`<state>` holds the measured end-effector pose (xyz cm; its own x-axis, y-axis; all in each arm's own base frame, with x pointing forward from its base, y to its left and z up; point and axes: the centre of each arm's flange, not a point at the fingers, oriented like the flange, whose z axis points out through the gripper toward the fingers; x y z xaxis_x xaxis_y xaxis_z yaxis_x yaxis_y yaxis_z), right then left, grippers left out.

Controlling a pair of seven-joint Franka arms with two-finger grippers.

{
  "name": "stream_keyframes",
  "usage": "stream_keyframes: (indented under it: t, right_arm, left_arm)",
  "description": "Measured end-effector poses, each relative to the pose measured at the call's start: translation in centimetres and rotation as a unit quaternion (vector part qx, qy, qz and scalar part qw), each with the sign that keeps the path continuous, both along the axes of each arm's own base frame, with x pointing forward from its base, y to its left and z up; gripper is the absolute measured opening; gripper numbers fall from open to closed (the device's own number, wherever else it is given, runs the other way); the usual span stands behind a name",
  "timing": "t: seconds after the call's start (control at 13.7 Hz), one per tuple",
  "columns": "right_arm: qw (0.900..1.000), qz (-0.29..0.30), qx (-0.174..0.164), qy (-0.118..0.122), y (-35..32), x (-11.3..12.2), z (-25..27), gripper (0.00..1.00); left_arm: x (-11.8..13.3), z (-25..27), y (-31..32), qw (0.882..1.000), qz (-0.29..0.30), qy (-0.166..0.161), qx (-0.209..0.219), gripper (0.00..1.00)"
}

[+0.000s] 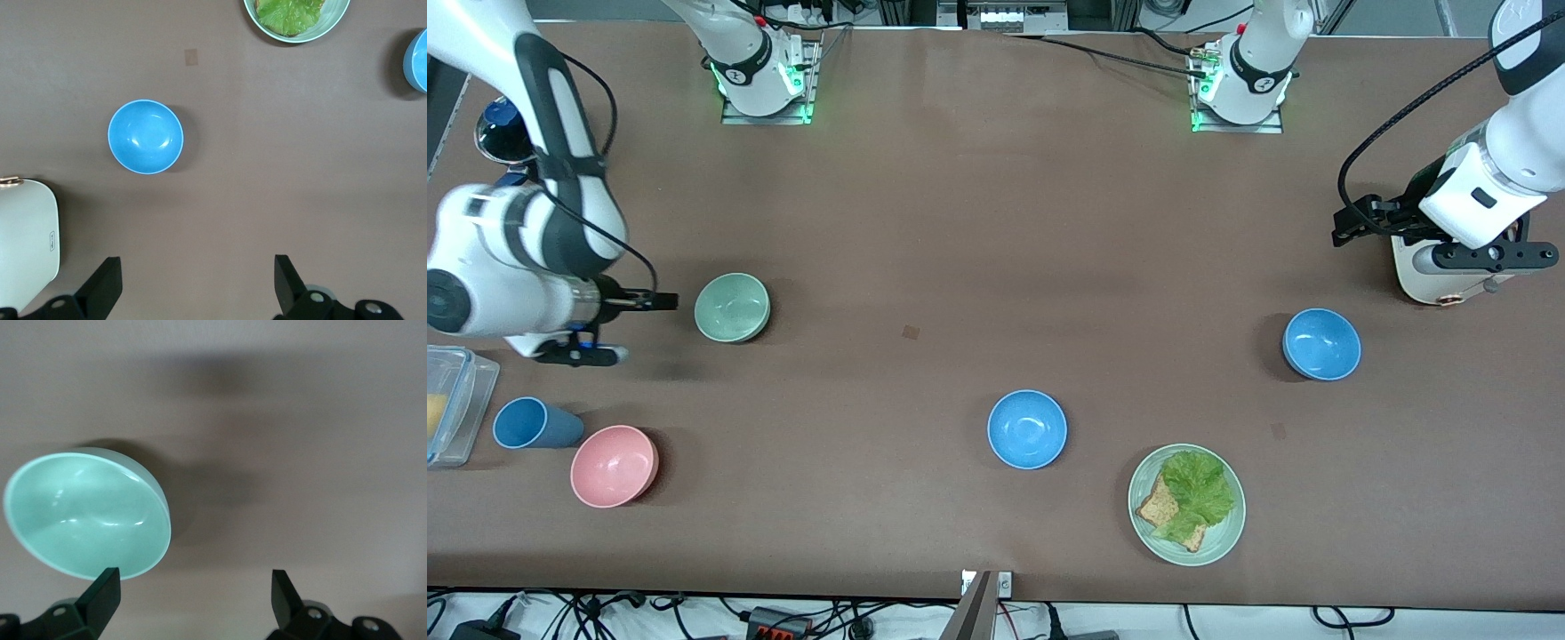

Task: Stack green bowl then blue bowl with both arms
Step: 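Reach the right gripper toward the pale green bowl, then grasp the rim of the pale green bowl with the right gripper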

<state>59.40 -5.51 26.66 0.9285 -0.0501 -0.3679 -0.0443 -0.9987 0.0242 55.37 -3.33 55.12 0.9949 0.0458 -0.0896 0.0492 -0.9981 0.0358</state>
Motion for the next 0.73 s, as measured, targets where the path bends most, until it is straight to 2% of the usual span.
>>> stream_keyframes:
  t: [0.15, 0.44, 0.58, 0.73]
  right_arm:
    - [1.0, 0.001, 0.001, 0.011, 0.2, -0.8, -2.5, 1.0]
    - [1.0, 0.005, 0.003, 0.011, 0.6, -0.8, -5.3, 1.0]
    - [1.0, 0.009, 0.005, 0.019, 1.0, -1.0, -6.6, 0.95]
    - [1.0, 0.012, 0.006, 0.027, 1.5, -1.2, -7.6, 0.73]
  left_arm:
    - [0.0, 0.0, 0.1, 1.0, 0.001, 0.0, 0.0, 1.0]
    - [0.0, 0.0, 0.1, 1.0, 0.001, 0.0, 0.0, 1.0]
    - [0.1, 0.1, 0.0, 1.0, 0.0, -0.001, 0.0, 1.0]
    - [0.1, 0.3, -0.3, 1.0, -0.002, -0.003, 0.0, 1.0]
